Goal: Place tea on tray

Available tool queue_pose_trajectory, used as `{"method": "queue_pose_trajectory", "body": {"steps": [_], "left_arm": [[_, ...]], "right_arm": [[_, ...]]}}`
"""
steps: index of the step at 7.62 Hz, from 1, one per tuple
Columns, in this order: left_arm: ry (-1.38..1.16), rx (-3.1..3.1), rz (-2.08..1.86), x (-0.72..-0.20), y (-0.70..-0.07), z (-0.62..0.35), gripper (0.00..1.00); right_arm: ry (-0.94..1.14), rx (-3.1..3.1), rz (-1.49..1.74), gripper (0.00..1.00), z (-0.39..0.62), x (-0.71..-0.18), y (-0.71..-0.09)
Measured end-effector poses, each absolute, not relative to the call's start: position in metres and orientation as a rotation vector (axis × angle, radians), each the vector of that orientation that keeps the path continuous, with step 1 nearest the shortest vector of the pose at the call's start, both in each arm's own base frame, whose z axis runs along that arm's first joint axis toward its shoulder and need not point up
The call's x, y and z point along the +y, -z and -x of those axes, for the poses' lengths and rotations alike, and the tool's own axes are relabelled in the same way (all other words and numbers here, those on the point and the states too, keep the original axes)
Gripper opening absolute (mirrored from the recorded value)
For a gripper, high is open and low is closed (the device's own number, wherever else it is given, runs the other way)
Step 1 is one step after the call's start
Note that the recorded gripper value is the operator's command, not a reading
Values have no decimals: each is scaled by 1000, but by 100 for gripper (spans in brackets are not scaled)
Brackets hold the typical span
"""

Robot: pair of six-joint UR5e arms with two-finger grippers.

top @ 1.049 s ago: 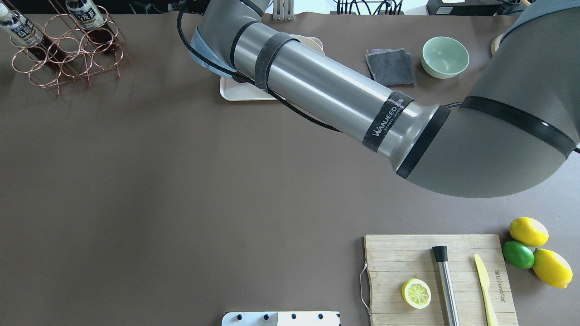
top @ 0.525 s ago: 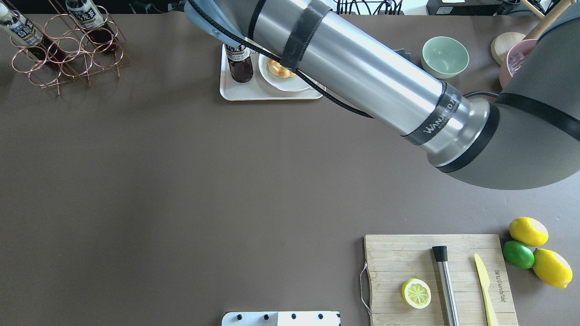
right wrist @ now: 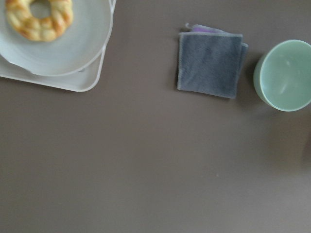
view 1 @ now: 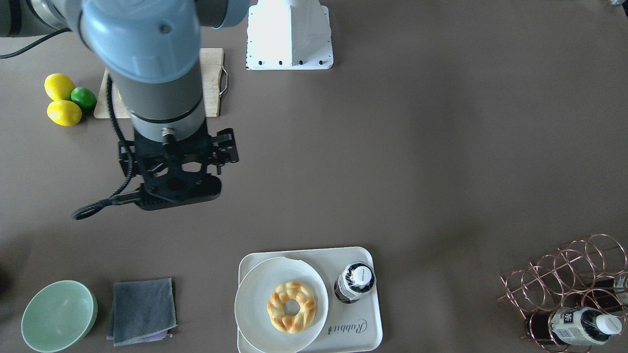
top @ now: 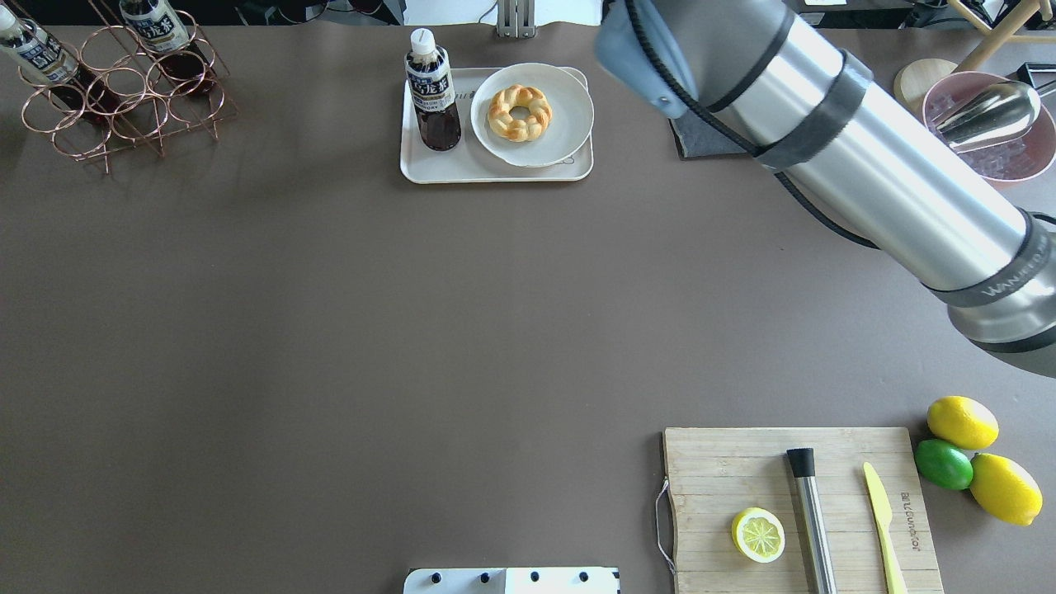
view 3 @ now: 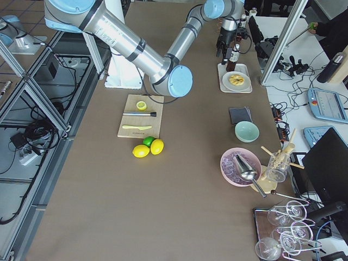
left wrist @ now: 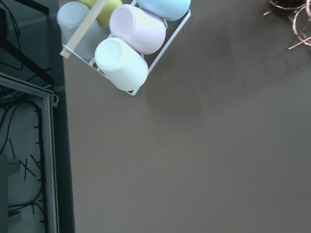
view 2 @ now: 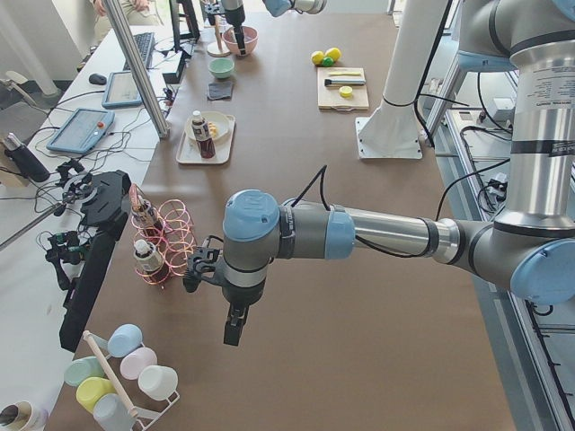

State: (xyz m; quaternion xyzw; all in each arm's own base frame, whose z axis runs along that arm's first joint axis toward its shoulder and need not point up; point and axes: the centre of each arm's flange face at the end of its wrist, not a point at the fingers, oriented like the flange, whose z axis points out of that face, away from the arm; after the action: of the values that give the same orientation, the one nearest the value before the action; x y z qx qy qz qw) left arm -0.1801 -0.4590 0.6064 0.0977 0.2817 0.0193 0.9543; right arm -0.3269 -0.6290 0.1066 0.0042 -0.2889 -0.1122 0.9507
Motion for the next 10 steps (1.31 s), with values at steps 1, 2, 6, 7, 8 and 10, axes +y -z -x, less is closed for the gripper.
{"method": "queue_pose_trajectory", "body": {"steps": [1,2,6,7,8,10], "left_arm": [[-28,555,-202,-456,-616,186,98],[-24,558,-199,-449,-625,187,98],[-10,584,-168,-448,-653,185,98],[-9,593,-166,-453,-654,185,98],[-7,623,-167,-455,-654,183,98],[-3,680,-166,-456,-658,178,98]], "right_arm": [[263,-544,26,99,274,-625,-178],[269,-525,46,99,220,-619,-250],[261,-535,51,100,59,-572,-472],[244,-536,75,100,39,-563,-501],[213,-540,105,100,16,-556,-527],[140,-568,142,100,-33,-532,-576]]}}
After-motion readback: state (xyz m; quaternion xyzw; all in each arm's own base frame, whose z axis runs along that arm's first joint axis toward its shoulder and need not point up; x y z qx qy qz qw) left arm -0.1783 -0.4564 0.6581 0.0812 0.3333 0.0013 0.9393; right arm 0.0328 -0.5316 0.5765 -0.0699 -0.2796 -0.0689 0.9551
